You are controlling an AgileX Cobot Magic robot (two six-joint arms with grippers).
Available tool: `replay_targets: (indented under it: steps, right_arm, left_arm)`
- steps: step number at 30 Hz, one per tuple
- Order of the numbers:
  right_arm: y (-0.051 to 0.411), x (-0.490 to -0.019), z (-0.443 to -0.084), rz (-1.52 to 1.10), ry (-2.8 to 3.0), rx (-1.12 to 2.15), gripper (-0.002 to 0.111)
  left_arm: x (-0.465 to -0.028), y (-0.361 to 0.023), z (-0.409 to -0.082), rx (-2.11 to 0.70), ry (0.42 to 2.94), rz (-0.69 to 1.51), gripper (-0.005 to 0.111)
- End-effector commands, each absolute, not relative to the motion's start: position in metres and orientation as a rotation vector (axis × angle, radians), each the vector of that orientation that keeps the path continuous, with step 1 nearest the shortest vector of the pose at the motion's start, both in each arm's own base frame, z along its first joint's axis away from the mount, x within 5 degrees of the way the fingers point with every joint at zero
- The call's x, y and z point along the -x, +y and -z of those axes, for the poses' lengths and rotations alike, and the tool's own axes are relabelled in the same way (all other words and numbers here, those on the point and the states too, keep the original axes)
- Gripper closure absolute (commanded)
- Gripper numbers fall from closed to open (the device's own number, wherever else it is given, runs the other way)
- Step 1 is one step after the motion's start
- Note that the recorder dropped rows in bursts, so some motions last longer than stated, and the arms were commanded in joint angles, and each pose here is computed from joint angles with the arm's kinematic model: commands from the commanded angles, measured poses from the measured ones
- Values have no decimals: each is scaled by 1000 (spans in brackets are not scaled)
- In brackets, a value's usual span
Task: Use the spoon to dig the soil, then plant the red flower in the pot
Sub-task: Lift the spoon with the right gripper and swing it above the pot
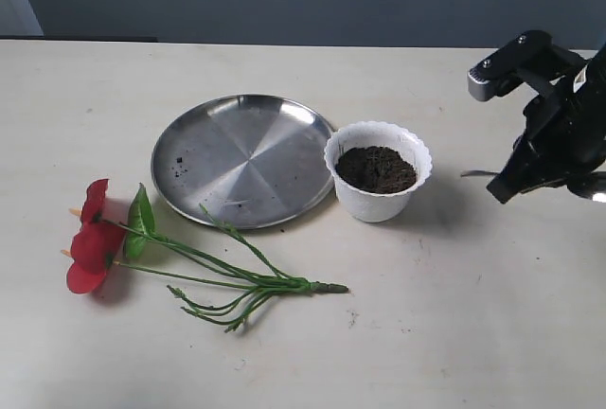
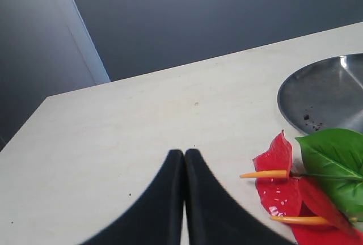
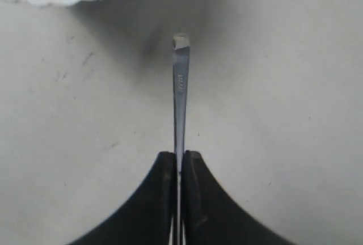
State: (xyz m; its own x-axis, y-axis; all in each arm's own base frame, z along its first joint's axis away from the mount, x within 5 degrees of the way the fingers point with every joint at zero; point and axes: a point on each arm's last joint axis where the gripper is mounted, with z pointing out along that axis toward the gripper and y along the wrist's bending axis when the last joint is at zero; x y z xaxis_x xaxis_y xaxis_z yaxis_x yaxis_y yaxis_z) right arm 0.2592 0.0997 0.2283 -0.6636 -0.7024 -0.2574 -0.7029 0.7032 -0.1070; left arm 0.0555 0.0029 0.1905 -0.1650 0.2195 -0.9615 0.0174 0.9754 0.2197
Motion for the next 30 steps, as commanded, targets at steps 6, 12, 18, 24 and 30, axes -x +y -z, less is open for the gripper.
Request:
replay_targets:
  steps: [6, 12, 18, 24, 30]
  right_arm:
    - [116, -285, -248, -163, 2307, 740, 109]
    - [119, -285, -237, -233, 2124, 638, 109]
    - [156, -272, -256, -610, 1724, 1014, 109]
    - [162, -274, -251, -675, 1711, 1035, 109]
    - [161, -292, -248, -582, 1757, 1002, 109]
  left_arm:
    - [-55, 3, -192, -171, 1717, -172, 106]
    - [-55, 3, -192, -171, 1717, -172, 106]
    - [-55, 3, -192, -171, 1717, -172, 106]
    - [-55, 3, -192, -171, 1717, -172, 106]
    - [-55, 3, -192, -171, 1717, -172, 106]
